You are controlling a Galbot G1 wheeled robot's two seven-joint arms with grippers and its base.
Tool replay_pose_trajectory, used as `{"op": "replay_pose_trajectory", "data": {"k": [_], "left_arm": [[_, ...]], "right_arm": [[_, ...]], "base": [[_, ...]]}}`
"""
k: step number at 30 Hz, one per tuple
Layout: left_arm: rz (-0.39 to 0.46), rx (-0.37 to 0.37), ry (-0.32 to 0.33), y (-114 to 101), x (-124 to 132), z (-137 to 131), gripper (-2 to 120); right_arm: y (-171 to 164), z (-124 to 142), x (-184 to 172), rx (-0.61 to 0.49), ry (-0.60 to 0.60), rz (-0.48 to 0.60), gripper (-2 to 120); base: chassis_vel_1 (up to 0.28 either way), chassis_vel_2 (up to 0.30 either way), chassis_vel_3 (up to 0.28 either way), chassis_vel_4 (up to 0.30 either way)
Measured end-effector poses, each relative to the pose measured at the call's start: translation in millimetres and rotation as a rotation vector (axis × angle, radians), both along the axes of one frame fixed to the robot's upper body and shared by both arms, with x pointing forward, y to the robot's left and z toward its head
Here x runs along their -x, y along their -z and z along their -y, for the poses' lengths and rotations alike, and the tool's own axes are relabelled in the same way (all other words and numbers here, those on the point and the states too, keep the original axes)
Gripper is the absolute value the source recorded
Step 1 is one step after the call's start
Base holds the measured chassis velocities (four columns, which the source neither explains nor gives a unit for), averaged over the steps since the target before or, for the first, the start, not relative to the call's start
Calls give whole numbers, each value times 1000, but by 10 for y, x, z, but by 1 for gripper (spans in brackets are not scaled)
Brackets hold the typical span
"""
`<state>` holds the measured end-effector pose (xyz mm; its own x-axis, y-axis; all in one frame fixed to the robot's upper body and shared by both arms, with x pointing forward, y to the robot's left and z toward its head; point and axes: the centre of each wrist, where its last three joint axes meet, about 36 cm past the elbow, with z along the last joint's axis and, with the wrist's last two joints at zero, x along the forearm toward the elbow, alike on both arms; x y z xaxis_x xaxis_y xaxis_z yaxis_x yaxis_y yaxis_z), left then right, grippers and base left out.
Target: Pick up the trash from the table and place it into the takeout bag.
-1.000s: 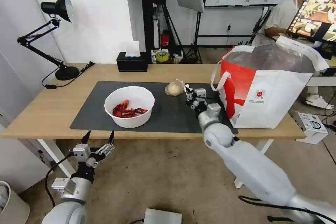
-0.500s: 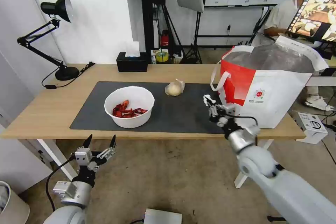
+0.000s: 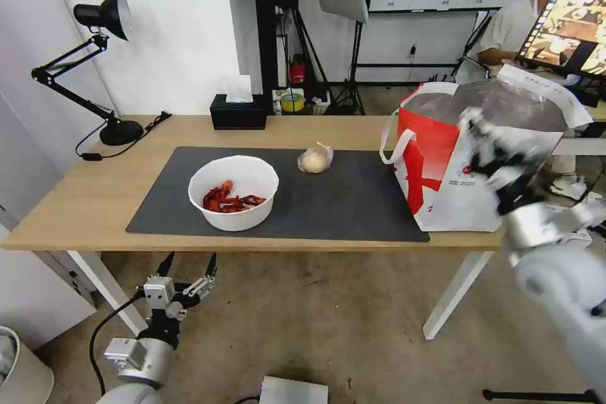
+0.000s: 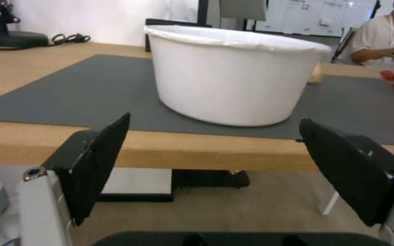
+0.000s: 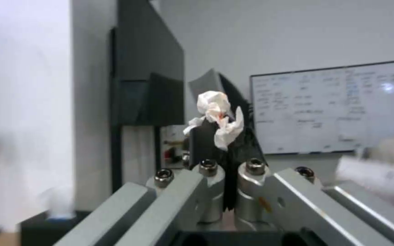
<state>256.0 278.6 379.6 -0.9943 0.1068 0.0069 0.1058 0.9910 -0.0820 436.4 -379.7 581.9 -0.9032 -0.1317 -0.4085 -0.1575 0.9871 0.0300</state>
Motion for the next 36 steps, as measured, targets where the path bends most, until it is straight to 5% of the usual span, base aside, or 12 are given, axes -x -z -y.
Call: {"op": "replay_pose_trajectory", "data": {"k": [15, 21, 36], "left_arm": [[38, 57, 18, -152, 22, 141, 100], [35, 82, 26, -232, 37, 96, 100], [22, 73, 37, -269, 71, 32, 100]], "right_arm": [[-827, -155, -703, 88, 220, -392, 0], [-992, -300, -778, 36, 231, -534, 0], [-840, -253, -665, 15, 240, -571, 54]], "base": [[0, 0, 0, 0], [0, 0, 0, 0], [0, 0, 0, 0]]}}
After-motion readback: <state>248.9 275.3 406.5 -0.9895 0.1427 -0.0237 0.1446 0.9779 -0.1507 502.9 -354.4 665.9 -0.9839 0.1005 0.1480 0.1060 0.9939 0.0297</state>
